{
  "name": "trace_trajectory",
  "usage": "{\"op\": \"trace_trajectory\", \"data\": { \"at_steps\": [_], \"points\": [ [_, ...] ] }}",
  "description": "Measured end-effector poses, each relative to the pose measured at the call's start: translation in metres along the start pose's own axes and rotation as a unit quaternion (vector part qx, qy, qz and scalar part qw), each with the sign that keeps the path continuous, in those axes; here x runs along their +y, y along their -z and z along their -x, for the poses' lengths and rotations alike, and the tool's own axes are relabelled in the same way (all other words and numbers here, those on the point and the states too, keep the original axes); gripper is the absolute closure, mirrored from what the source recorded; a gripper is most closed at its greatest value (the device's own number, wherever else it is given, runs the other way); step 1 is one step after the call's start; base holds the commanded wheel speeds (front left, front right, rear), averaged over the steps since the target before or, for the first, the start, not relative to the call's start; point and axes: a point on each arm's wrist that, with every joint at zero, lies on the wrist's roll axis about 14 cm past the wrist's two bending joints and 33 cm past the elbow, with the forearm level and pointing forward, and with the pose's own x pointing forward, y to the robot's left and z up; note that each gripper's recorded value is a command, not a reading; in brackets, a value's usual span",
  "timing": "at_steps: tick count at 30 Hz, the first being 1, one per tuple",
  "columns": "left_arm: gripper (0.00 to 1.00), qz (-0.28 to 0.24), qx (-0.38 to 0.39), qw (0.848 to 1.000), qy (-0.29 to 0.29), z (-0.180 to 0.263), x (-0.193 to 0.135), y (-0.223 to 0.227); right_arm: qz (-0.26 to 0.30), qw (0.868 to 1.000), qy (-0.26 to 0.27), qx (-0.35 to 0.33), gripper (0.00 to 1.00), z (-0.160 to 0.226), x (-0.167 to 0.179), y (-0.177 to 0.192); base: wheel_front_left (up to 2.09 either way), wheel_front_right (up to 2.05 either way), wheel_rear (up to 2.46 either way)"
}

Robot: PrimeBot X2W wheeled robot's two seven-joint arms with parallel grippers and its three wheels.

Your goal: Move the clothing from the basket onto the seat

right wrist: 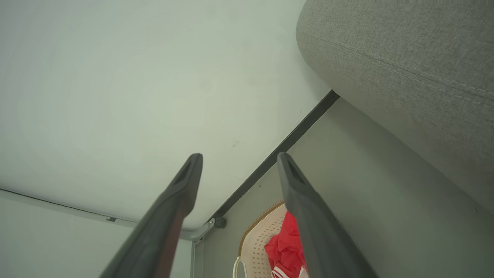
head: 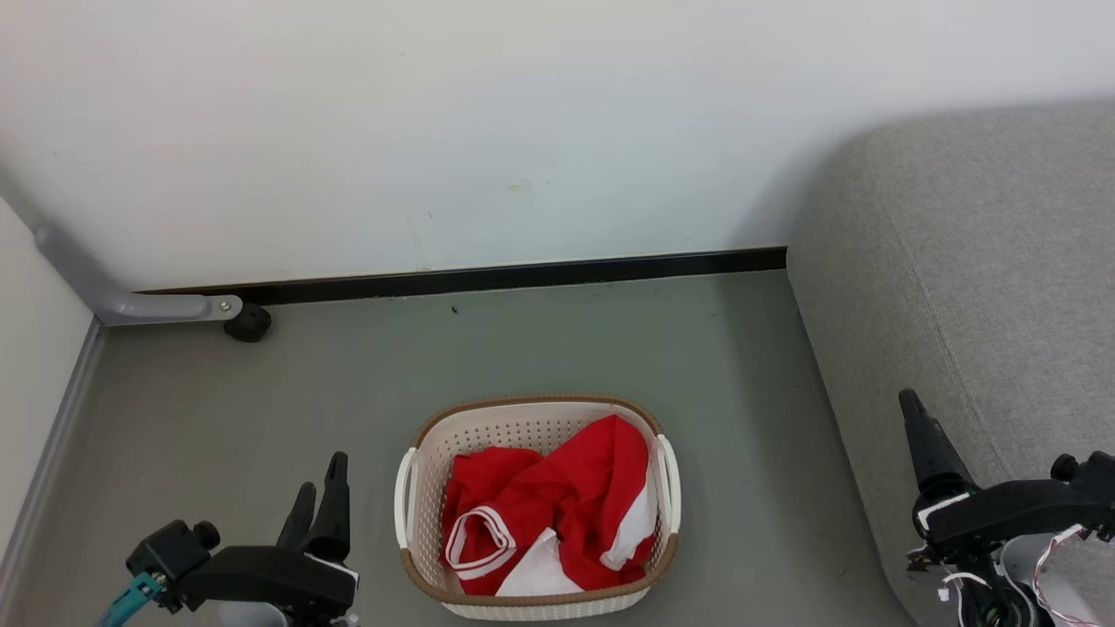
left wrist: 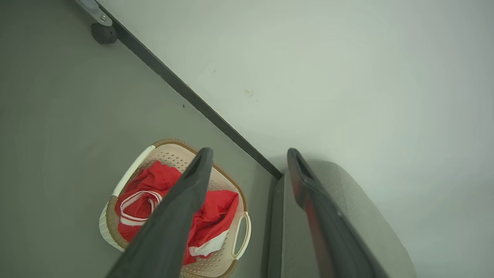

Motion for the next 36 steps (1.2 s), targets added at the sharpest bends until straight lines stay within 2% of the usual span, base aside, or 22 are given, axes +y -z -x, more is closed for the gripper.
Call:
{"op": "trace_trajectory", "data": {
  "at_steps": [8,19,29,36],
  "points": [
    [0.0,-0.099,0.006,0.995,0.009,-0.006,-0.007,0.0,0.094,0.995,-0.017,0.02,0.0,-0.007,0.007,0.007,0.0,0.0,0.0],
    [0.0,-0.207,0.004,0.978,0.013,-0.01,-0.01,-0.001,0.195,0.979,-0.035,0.038,0.0,-0.014,0.011,0.015,0.0,0.0,0.0],
    [0.0,-0.297,-0.003,0.955,0.029,-0.015,-0.019,-0.001,0.279,0.958,-0.055,0.045,0.0,-0.021,0.016,0.017,0.0,0.0,0.0],
    [0.0,-0.362,-0.013,0.931,0.04,-0.018,-0.023,-0.002,0.344,0.935,-0.069,0.052,0.0,-0.024,0.017,0.019,0.0,0.0,0.0]
  ]
}}
